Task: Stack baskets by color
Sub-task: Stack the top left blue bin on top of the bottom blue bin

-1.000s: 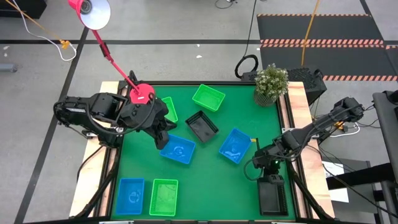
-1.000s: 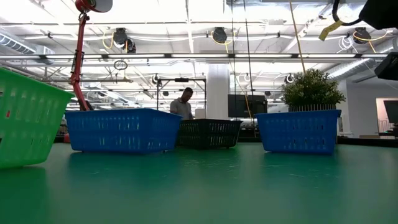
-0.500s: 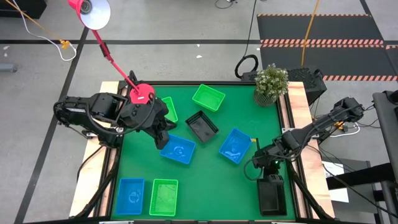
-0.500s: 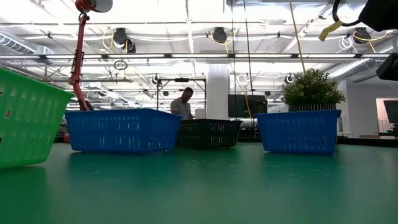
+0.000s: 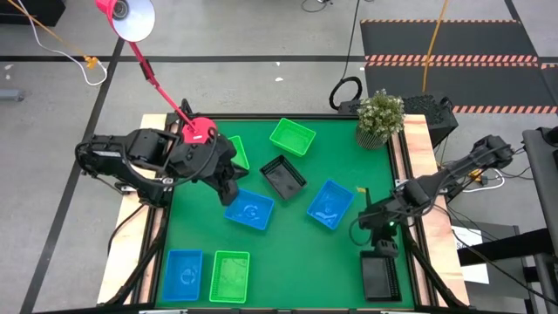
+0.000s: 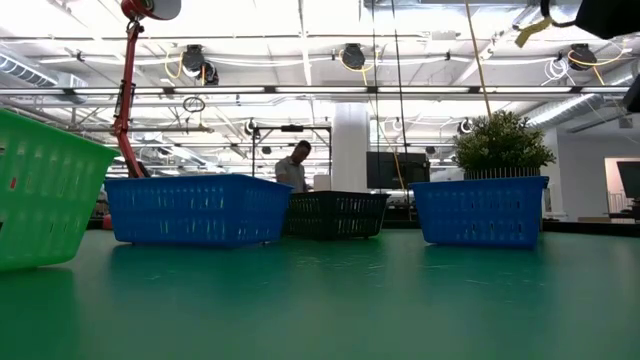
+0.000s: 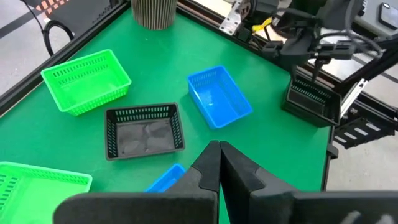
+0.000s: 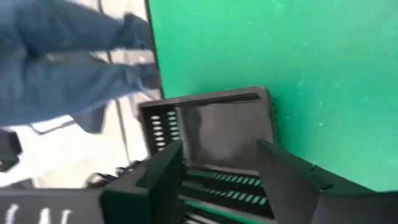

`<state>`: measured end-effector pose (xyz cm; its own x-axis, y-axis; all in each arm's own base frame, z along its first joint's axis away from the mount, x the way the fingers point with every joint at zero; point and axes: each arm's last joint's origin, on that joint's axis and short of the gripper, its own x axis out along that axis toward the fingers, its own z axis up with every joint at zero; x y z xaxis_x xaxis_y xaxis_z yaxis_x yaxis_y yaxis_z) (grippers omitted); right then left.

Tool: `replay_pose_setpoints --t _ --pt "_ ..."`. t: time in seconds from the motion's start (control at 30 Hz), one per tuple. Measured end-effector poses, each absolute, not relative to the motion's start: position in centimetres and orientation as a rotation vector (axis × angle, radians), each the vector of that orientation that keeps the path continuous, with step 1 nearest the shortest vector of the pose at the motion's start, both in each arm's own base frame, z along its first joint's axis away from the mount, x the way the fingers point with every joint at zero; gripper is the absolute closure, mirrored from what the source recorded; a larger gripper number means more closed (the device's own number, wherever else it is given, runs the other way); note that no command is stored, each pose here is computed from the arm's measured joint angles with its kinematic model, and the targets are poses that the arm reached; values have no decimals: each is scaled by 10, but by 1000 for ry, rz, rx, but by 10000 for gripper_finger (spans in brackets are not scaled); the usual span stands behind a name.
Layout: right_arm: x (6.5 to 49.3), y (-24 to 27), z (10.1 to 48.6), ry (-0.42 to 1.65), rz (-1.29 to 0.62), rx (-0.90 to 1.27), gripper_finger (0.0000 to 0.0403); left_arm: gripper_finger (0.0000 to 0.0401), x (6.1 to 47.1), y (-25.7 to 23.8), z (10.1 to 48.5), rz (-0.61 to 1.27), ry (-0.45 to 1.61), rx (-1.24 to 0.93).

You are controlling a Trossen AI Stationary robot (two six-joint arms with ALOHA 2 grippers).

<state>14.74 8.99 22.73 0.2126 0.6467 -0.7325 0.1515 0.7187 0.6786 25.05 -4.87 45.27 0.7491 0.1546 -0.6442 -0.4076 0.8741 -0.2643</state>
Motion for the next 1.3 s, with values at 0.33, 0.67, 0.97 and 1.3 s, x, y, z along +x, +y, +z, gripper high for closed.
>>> replay_pose_setpoints --t 0.33,0.67,0.97,1.3 --pt "130 76 251 1155 212 940 221 382 266 -51 436 398 737 -499" --pt "128 66 265 858 53 977 227 289 290 -55 377 766 1107 -756" --pt "130 67 269 804 124 903 227 256 306 -44 355 803 1207 -759" --pt "129 67 270 801 132 902 227 249 301 -19 285 895 1454 -903"
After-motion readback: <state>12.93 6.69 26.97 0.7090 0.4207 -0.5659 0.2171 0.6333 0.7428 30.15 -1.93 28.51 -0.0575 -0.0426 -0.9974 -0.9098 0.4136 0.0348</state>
